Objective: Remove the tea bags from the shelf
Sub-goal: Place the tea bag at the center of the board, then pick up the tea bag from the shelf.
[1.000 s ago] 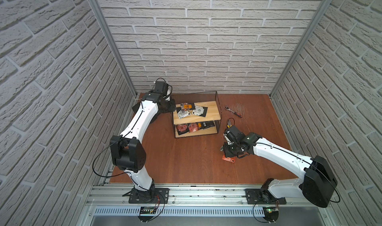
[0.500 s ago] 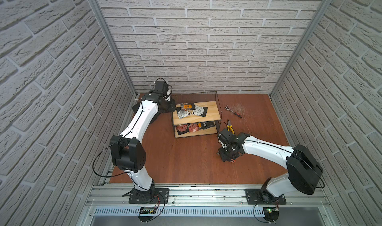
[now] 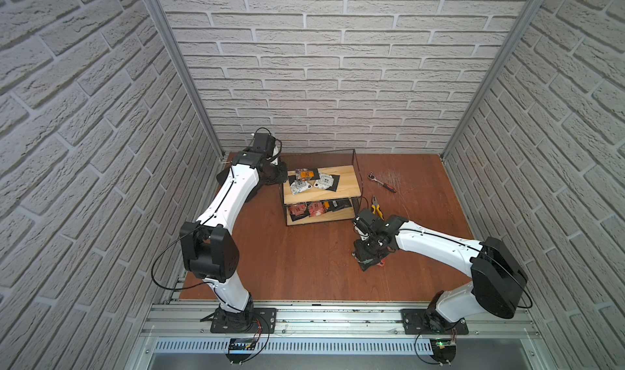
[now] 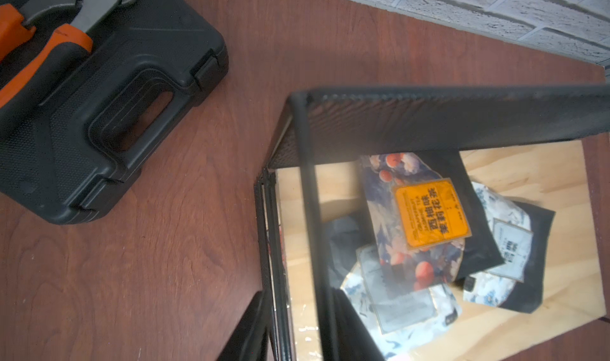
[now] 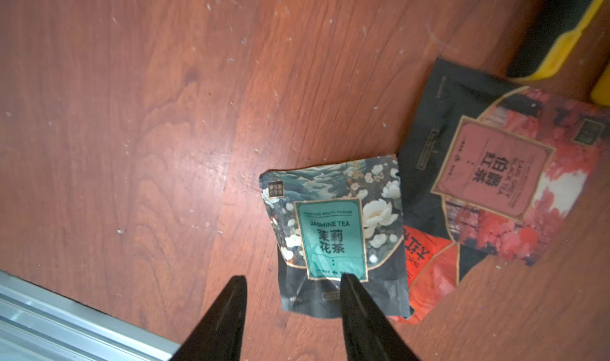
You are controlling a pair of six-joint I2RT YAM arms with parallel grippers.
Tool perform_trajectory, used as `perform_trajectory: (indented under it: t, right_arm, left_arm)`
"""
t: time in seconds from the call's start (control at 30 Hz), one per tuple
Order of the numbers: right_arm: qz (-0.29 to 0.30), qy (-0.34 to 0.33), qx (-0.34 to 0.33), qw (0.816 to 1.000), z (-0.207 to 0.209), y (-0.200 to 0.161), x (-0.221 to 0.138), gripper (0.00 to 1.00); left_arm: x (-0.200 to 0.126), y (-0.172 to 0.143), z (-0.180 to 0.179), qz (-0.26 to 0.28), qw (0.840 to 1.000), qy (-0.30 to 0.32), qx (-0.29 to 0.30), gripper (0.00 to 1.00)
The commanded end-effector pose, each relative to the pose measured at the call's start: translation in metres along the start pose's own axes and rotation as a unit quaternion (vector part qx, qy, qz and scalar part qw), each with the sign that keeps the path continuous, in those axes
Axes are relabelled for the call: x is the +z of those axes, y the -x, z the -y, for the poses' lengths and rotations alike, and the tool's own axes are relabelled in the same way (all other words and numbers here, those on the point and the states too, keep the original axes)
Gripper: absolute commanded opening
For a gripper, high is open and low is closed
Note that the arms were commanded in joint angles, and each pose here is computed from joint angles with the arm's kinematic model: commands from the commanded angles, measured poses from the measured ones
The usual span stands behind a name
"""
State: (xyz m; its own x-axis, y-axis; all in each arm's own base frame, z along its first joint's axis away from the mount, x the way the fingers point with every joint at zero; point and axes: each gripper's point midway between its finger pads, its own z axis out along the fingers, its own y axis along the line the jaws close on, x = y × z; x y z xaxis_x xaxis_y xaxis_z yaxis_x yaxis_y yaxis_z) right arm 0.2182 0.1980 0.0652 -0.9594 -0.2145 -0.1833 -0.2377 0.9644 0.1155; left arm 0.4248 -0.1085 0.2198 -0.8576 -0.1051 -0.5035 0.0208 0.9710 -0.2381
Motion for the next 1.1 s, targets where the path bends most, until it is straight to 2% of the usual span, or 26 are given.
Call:
perform_trajectory:
  t: [0.0, 0.23, 0.33, 0.5, 0.6, 0.77, 1.03, 1.07]
  right_arm:
    - [0.045, 0.009, -0.019, 0.999, -0.01, 0.015, -0.03, 0.56]
    - [0.146, 0.013, -0.042, 0.988, -0.031, 0.066, -0.103, 0.58]
    - [0.185, 0.018, -0.044, 0.982, -0.044, 0.096, -0.132, 0.55]
    - [0.235, 0.005, -0.036, 0.971, -0.058, 0.145, -0.159, 0.56]
    - [0.239, -0.021, -0.021, 0.971, -0.058, 0.169, -0.164, 0.57]
    - [0.241, -0.019, -0.032, 0.97, -0.07, 0.206, -0.154, 0.68]
    - [0.253, -0.003, -0.098, 0.962, -0.078, 0.248, -0.146, 0.77]
    - [0.242, -0.003, -0.106, 0.964, -0.078, 0.253, -0.133, 0.77]
  left_arm:
    - [0.004, 0.009, 0.0, 0.01, 1.0, -0.003, 0.003, 0.34]
    - [0.005, 0.009, 0.0, 0.01, 1.0, -0.003, 0.003, 0.34]
    - [0.004, 0.009, 0.0, 0.01, 1.0, -0.003, 0.002, 0.34]
    - [0.003, 0.01, 0.001, 0.012, 1.0, -0.005, 0.003, 0.34]
    - [0.004, 0.01, 0.0, 0.012, 1.0, -0.004, 0.002, 0.34]
    - [0.003, 0.009, 0.0, 0.012, 1.0, -0.004, 0.002, 0.34]
    - [0.003, 0.01, 0.0, 0.012, 1.0, -0.004, 0.004, 0.34]
    - [0.002, 0.01, 0.0, 0.012, 1.0, -0.003, 0.003, 0.34]
